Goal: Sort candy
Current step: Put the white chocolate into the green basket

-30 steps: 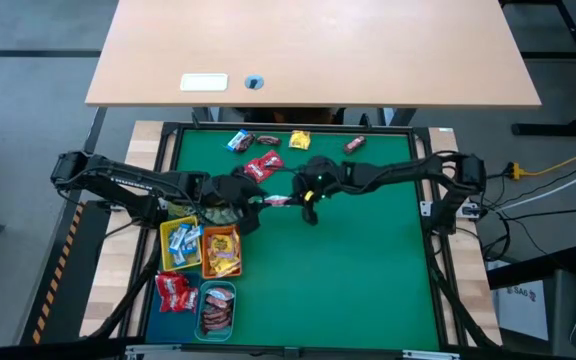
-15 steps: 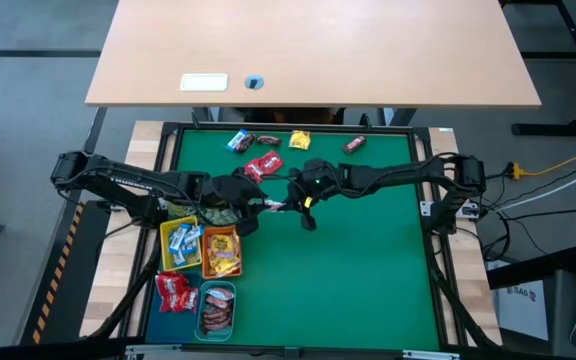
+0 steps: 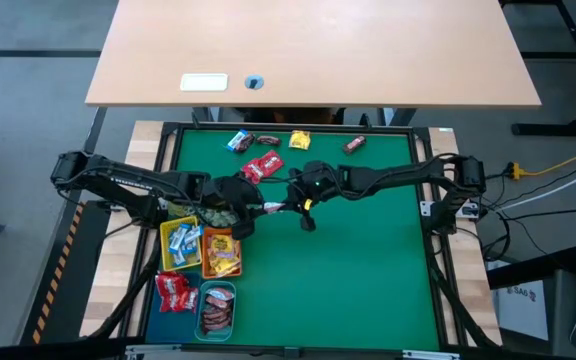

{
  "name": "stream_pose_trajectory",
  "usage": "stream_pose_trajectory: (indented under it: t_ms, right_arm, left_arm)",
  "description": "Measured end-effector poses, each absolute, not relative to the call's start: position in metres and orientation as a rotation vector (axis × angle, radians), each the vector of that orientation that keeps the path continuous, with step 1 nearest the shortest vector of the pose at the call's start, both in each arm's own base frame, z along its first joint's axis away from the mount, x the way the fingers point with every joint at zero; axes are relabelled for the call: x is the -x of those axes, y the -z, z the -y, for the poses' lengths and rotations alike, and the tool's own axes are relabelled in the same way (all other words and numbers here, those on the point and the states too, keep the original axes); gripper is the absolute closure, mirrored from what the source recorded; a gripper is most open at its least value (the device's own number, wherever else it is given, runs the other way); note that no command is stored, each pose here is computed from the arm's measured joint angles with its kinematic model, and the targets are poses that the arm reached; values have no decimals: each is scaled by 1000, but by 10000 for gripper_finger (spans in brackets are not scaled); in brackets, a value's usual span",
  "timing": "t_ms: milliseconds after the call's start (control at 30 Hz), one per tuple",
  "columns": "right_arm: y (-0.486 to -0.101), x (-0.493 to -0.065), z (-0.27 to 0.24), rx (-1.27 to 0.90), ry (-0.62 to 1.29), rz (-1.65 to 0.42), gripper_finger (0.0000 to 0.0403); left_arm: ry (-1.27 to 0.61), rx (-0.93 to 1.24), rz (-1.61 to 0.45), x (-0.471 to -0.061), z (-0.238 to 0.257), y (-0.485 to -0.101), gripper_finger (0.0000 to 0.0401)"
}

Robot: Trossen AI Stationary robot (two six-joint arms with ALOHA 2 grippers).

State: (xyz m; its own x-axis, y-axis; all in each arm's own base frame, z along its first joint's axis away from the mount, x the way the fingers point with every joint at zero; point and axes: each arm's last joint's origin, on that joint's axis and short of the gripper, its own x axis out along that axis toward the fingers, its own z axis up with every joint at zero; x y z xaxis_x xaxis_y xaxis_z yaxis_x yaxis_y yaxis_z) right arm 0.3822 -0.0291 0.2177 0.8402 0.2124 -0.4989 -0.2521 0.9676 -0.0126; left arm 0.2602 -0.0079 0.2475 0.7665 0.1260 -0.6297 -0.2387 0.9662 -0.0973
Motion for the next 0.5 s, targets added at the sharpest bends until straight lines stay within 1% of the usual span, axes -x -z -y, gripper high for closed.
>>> stream_pose_trajectory:
  t_ms: [167, 267, 367, 500]
  right_arm:
    - [-218, -382, 29, 78, -246, -517, 402]
    - [-218, -382, 29, 78, -245, -513, 394]
    - [-218, -383, 29, 78, -245, -511, 372]
    - [-219, -383, 29, 78, -244, -507, 320]
  left_arm:
    - [-200, 176, -669, -260, 8, -248, 320]
    - [-199, 176, -669, -260, 8, -248, 350]
    - [-198, 176, -669, -260, 8, -248, 365]
    - [-197, 176, -669, -260, 8, -248, 363]
